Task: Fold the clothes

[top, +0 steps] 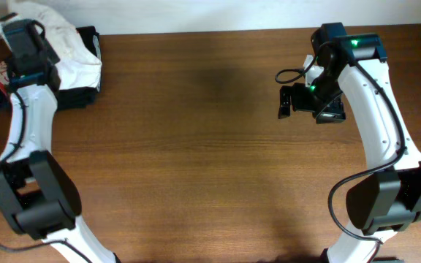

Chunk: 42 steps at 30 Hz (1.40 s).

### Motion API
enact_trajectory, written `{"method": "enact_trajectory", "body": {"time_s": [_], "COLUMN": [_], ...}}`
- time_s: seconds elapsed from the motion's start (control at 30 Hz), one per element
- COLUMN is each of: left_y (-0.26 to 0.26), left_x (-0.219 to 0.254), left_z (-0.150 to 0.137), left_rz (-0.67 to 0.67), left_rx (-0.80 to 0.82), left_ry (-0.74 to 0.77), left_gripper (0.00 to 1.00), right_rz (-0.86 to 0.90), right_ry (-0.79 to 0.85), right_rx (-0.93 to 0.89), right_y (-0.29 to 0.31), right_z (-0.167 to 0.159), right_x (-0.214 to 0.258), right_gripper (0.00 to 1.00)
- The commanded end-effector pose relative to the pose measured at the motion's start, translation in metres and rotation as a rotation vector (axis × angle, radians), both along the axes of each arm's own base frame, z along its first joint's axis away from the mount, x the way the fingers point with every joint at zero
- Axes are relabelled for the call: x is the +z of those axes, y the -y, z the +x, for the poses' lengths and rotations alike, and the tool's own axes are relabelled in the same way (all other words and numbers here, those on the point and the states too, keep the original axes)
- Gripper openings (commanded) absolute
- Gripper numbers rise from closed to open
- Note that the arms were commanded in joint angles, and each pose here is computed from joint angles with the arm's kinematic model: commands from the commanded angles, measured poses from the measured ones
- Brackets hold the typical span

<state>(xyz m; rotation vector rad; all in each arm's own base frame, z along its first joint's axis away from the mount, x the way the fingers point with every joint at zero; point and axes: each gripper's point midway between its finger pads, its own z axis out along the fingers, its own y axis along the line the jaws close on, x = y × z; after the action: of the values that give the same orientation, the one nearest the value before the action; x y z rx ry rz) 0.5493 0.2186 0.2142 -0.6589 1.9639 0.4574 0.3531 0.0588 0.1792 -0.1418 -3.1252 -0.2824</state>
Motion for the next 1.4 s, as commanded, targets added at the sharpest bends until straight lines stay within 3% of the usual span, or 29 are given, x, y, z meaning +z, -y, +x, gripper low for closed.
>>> {"method": "enact_trajectory", "body": {"time_s": [0.0, 0.03, 0.07, 0.13, 0.2, 0.27, 0.3, 0.33, 0.37, 0.43, 0.5, 0.53, 0.57, 0.67, 0.7, 0.77, 0.9, 1.03, 1.07, 1.1, 1.17, 1.2, 1.23, 1.3, 1.37], "left_y": [-0.063, -0.076, -0.081, -0.067, -0.029, 0.002, 0.005, 0.0, -0.024, -0.044, -0.073, -0.079, -0.082, -0.068, -0.029, -0.007, 0.035, 0.041, 0.041, 0.044, 0.066, 0.08, 0.088, 0.111, 0.147], "left_x": [-0.031, -0.036, -0.037, 0.0, 0.056, 0.07, 0.058, 0.035, -0.012, -0.059, -0.107, -0.117, -0.115, -0.038, 0.02, 0.036, -0.033, -0.118, -0.109, -0.085, -0.007, 0.055, 0.094, 0.183, 0.215], "left_z": [-0.012, -0.017, -0.02, -0.022, -0.01, 0.007, 0.014, 0.022, 0.022, 0.017, 0.001, -0.006, -0.009, 0.007, 0.028, 0.038, 0.068, 0.065, 0.064, 0.064, 0.063, 0.051, 0.039, -0.016, -0.093], "left_rz": [-0.002, -0.003, 0.007, 0.012, -0.036, -0.088, -0.093, -0.097, -0.073, -0.042, -0.08, -0.105, -0.116, -0.118, -0.138, -0.165, -0.21, -0.285, -0.274, -0.27, -0.291, -0.294, -0.3, -0.325, -0.404], "left_rx": [0.121, 0.143, 0.146, 0.11, -0.014, -0.143, -0.151, -0.139, -0.049, -0.038, 0.011, 0.014, 0.015, -0.049, -0.197, -0.222, -0.29, -0.284, -0.293, -0.308, -0.395, -0.413, -0.413, -0.44, -0.508], "left_ry": [-0.018, -0.02, -0.033, 0.014, 0.166, 0.233, 0.221, 0.199, 0.113, -0.007, -0.094, -0.118, -0.128, -0.058, 0.059, 0.112, 0.017, -0.136, -0.14, -0.112, 0.027, 0.13, 0.195, 0.303, 0.233], "left_gripper": [0.34, 0.8, 0.99, 0.99, 0.99, 0.97, 0.79, 0.68, 0.52, 0.49, 0.53, 0.68, 0.7, 0.71, 0.74, 0.77, 0.77, 0.75, 0.68, 0.69, 0.8, 0.96, 0.99, 0.99, 0.99], "right_rz": [0.002, 0.002, 0.002, 0.001, 0.001, 0.001, 0.001, 0.001, 0.001, 0.001, 0.002, 0.001, 0.001, 0.002, 0.001, 0.002, 0.001, 0.001, 0.002, 0.002, 0.001, 0.001, 0.001, 0.001, 0.001], "right_ry": [0.005, 0.005, 0.005, 0.005, 0.005, 0.005, 0.005, 0.005, 0.005, 0.005, 0.005, 0.005, 0.005, 0.005, 0.005, 0.005, 0.005, 0.005, 0.005, 0.005, 0.005, 0.005, 0.005, 0.005, 0.005], "right_rx": [0.013, 0.013, 0.013, 0.013, 0.013, 0.013, 0.013, 0.013, 0.013, 0.013, 0.013, 0.013, 0.013, 0.013, 0.013, 0.013, 0.013, 0.013, 0.013, 0.013, 0.013, 0.013, 0.013, 0.013, 0.013], "right_y": [-0.002, -0.002, -0.002, -0.002, -0.002, -0.002, -0.002, -0.002, -0.002, -0.002, -0.002, -0.002, -0.002, -0.002, -0.002, -0.002, -0.002, -0.002, -0.002, -0.002, -0.002, -0.002, -0.002, -0.002, -0.002], "right_z": [0.001, 0.001, 0.001, 0.001, 0.001, 0.001, 0.001, 0.001, 0.001, 0.001, 0.001, 0.001, 0.001, 0.001, 0.001, 0.001, 0.001, 0.001, 0.001, 0.001, 0.001, 0.001, 0.001, 0.001, 0.001], "right_x": [0.002, 0.002, 0.002, 0.002, 0.002, 0.002, 0.002, 0.002, 0.002, 0.002, 0.002, 0.002, 0.002, 0.002, 0.002, 0.002, 0.002, 0.002, 0.002, 0.002, 0.002, 0.002, 0.002, 0.002, 0.002], "right_gripper": [0.99, 0.99, 0.99, 0.99, 0.99, 0.99, 0.99, 0.99, 0.99, 0.99, 0.99, 0.99, 0.99, 0.99, 0.99, 0.99, 0.99, 0.99, 0.99, 0.99, 0.99, 0.99, 0.99, 0.99, 0.99]}}
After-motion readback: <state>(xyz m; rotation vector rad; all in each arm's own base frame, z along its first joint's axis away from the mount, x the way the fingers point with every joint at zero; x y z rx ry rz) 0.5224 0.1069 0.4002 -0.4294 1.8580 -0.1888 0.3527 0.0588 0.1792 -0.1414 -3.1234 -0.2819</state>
